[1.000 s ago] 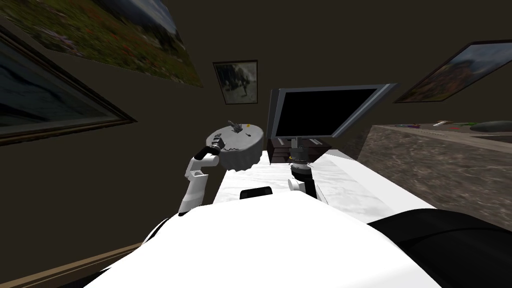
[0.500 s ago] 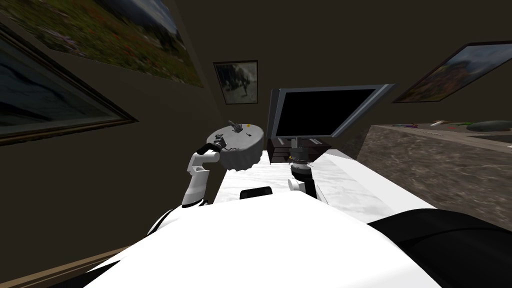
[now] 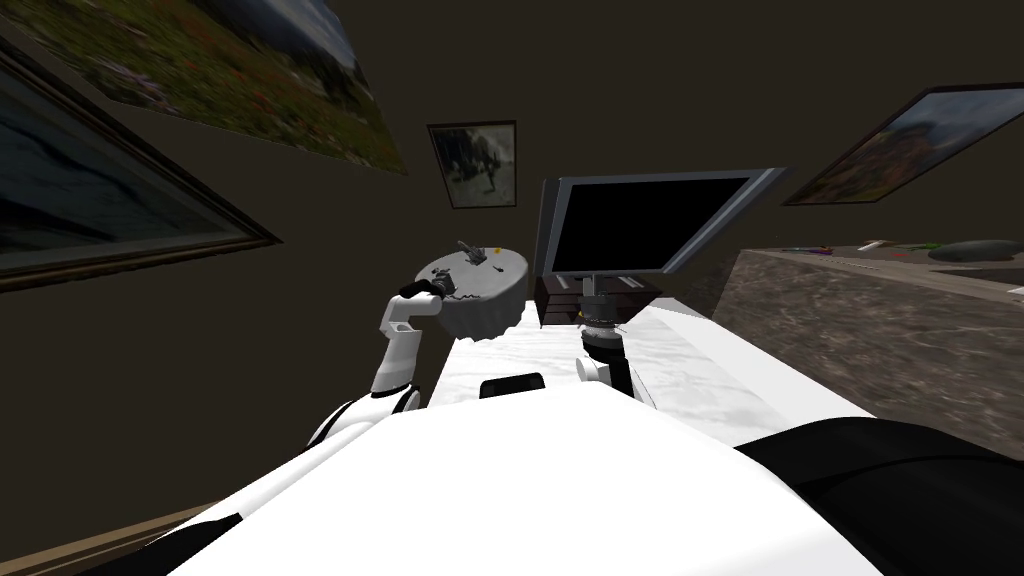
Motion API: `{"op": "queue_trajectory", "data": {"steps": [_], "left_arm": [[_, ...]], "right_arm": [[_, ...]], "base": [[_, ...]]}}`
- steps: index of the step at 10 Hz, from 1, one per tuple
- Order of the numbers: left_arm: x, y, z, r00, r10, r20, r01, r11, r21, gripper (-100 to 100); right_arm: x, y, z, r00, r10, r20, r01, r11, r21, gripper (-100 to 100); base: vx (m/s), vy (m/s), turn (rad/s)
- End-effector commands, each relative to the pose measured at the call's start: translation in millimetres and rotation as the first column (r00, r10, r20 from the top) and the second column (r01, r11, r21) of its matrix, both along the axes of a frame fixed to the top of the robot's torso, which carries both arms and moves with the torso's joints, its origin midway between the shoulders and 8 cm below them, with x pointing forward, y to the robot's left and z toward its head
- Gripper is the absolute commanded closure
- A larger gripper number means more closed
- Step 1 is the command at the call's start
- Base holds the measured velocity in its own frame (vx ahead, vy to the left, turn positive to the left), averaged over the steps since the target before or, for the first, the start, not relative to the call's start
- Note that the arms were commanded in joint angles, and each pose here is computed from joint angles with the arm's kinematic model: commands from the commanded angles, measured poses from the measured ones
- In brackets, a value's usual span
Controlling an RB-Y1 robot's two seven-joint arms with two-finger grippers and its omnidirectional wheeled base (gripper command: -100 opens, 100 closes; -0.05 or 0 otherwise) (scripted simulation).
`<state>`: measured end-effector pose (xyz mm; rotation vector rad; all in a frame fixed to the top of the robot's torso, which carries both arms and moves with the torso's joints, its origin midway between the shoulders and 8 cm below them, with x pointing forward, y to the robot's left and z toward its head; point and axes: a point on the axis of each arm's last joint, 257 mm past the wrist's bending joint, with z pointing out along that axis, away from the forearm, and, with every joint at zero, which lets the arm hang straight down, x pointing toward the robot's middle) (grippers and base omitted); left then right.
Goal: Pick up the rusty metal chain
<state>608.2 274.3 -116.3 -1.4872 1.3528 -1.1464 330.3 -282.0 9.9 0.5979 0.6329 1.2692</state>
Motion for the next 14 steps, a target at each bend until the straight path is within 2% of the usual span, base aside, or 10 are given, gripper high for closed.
{"op": "queue_trajectory", "data": {"steps": [1,2,7,8,10,11,12,13,14], "left_arm": [[-1,-0.6,-5,1.0,0.002,-0.027,-0.002,1.0,-0.002,-100],[8,-6.2,-4,0.998,-0.001,-0.058,-0.001,1.0,-0.022,-100],[9,-11.5,-17,0.988,0.001,-0.155,-0.007,0.999,-0.036,-100],[15,-18.5,-14,0.983,-0.004,-0.184,-0.006,0.999,-0.054,-100],[11,-17.5,-22,0.976,0.0,-0.217,-0.011,0.999,-0.051,-100],[16,-24.4,-20,0.969,-0.005,-0.248,-0.012,0.998,-0.066,-100],[13,-23.7,-25,0.962,-0.002,-0.272,-0.016,0.998,-0.064,-100],[12,-23.5,-27,0.96,-0.002,-0.28,-0.017,0.998,-0.063,-100],[15,-30.0,-26,0.95,-0.006,-0.313,-0.019,0.997,-0.076,-100]], "right_arm": [[0,0,0,1.0,0.0,0.0,0.0,1.0,0.0,0],[0,0,0,1.0,0.0,0.0,0.0,1.0,0.0,0],[0,0,0,1.0,0.0,0.0,0.0,1.0,0.0,0],[0,0,0,1.0,0.0,0.0,0.0,1.0,0.0,0],[0,0,0,1.0,0.0,0.0,0.0,1.0,0.0,0],[0,0,0,1.0,0.0,0.0,0.0,1.0,0.0,0],[0,0,0,1.0,0.0,0.0,0.0,1.0,0.0,0],[0,0,0,1.0,0.0,0.0,0.0,1.0,0.0,0],[0,0,0,1.0,0.0,0.0,0.0,1.0,0.0,0]], "base": [[-0.008,0.007,-0.002],[-0.022,0.015,-0.002],[-0.016,0.02,-0.005],[-0.018,0.016,0.0],[-0.013,0.015,-0.005],[-0.02,0.023,-0.002],[-0.019,0.024,-0.009],[-0.007,0.01,-0.001],[-0.008,0.015,-0.005]]}}
